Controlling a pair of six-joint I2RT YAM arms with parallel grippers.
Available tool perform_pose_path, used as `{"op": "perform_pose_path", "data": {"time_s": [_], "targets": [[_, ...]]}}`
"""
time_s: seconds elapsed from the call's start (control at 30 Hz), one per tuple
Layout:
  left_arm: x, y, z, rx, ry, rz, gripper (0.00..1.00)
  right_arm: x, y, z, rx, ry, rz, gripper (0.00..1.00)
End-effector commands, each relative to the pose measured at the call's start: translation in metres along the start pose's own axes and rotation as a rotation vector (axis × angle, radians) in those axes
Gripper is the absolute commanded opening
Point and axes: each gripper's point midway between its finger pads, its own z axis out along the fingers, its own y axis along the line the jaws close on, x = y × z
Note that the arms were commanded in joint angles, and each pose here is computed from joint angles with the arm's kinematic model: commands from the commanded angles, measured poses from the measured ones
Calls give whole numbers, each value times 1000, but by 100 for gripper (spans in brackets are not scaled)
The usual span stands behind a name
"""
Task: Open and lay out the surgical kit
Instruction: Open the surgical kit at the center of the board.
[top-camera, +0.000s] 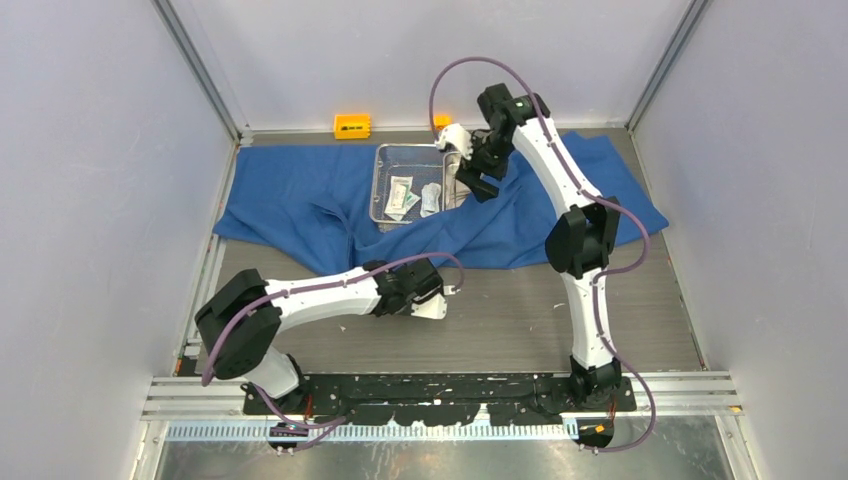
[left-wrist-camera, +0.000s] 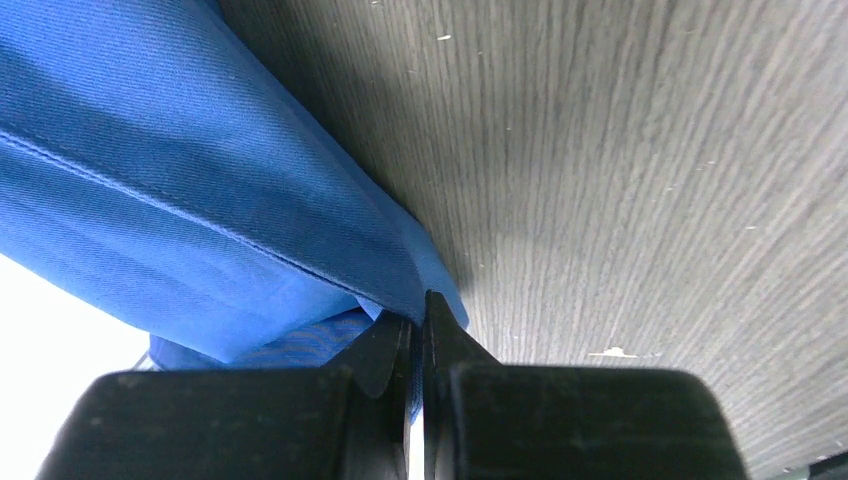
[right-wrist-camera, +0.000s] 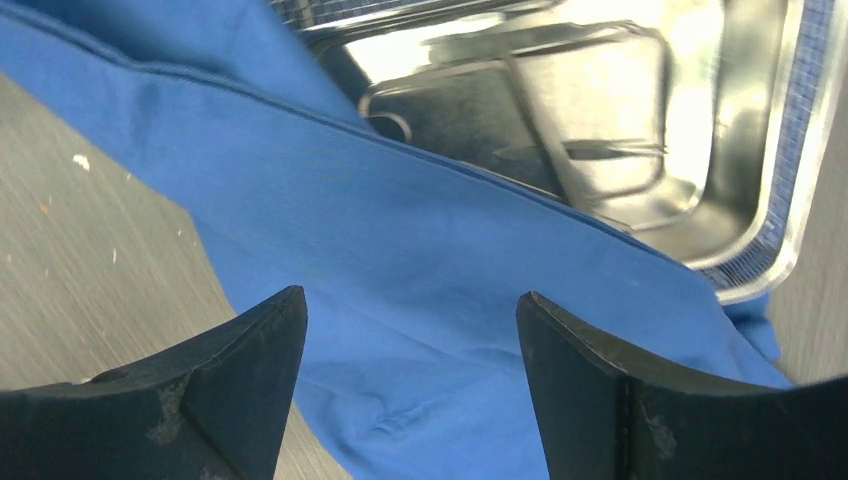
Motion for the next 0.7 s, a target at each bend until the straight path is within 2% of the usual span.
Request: {"op": "perform_pose_path", "data": {"time_s": [0.0,0.1,0.37,0.67], "targets": [[7,18,-4,-104,10,-6,0,-1,25,8,-107,56,-196,81],[5,21,-4,-125,-1,-12,0,1,24,19,-116,91,-257,81],[5,18,9,-119,36,6,0,0,14,39,-124,133,-374,81],[13,20,19,-156,94,29,0,14,10,59,-163,239,-511,79]]}}
